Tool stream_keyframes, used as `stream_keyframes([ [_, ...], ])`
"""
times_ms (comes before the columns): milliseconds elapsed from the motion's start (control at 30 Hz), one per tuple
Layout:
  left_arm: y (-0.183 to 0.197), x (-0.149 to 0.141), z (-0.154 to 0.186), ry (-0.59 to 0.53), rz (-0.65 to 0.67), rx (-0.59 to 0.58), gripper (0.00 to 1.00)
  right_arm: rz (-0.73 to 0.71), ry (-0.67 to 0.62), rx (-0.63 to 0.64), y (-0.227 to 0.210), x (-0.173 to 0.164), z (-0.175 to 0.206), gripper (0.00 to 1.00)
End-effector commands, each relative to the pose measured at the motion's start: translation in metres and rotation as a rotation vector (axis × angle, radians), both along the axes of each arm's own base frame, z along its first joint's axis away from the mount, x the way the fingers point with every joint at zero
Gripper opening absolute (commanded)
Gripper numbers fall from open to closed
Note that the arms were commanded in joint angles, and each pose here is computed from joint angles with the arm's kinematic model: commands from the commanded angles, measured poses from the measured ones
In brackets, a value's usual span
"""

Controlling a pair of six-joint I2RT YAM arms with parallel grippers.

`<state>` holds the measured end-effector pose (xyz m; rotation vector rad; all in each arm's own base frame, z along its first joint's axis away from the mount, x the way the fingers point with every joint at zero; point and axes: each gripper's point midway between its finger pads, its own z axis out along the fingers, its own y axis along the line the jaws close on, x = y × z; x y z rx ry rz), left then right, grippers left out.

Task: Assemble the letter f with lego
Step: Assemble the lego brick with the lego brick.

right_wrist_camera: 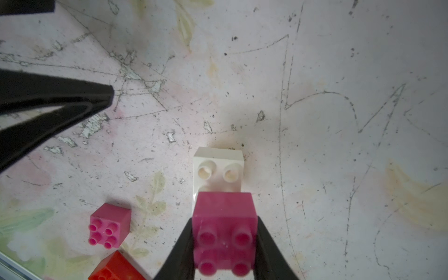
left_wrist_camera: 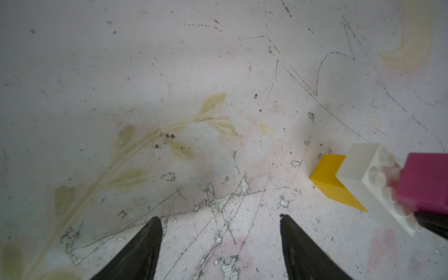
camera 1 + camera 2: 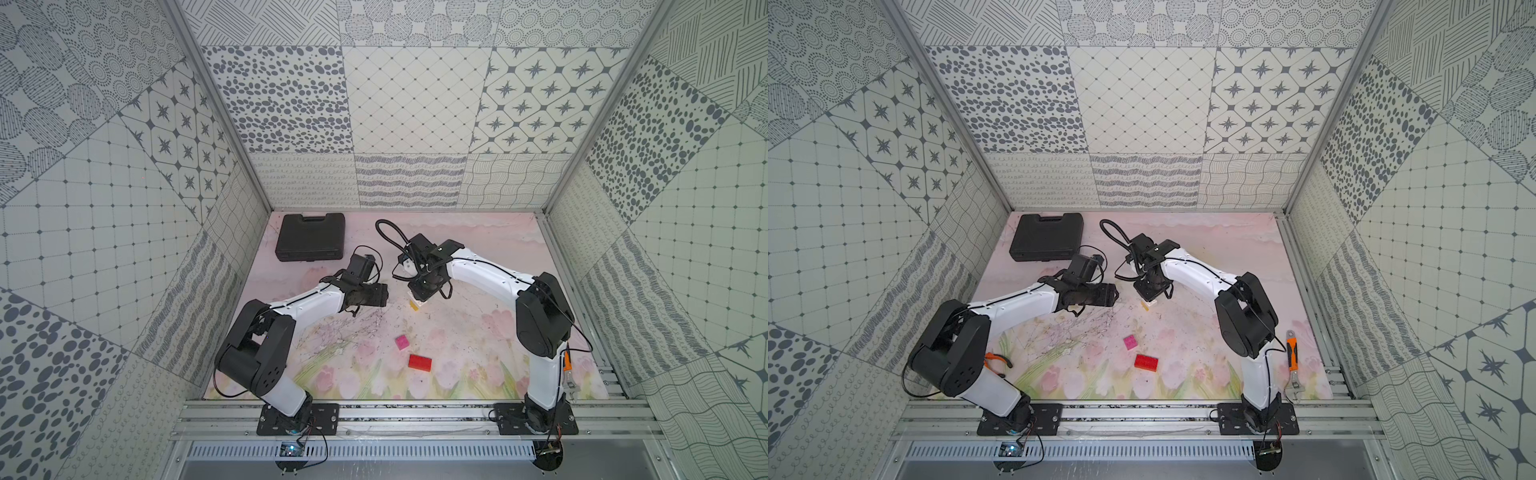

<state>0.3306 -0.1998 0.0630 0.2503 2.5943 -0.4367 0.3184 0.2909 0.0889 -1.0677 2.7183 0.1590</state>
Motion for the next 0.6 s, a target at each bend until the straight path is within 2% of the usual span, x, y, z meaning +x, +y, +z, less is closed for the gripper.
stream_keyframes([
  [0, -0.005, 0.003, 0.004, -0.010, -0.007, -0.020, 0.77, 0.022, 0.008, -0.003, 0.005, -0.003, -0.009, 0.33],
  [567, -0.004, 0.003, 0.003, -0.010, -0.009, -0.016, 0.77, 0.003, 0.004, -0.081, 0.000, -0.007, -0.021, 0.33],
])
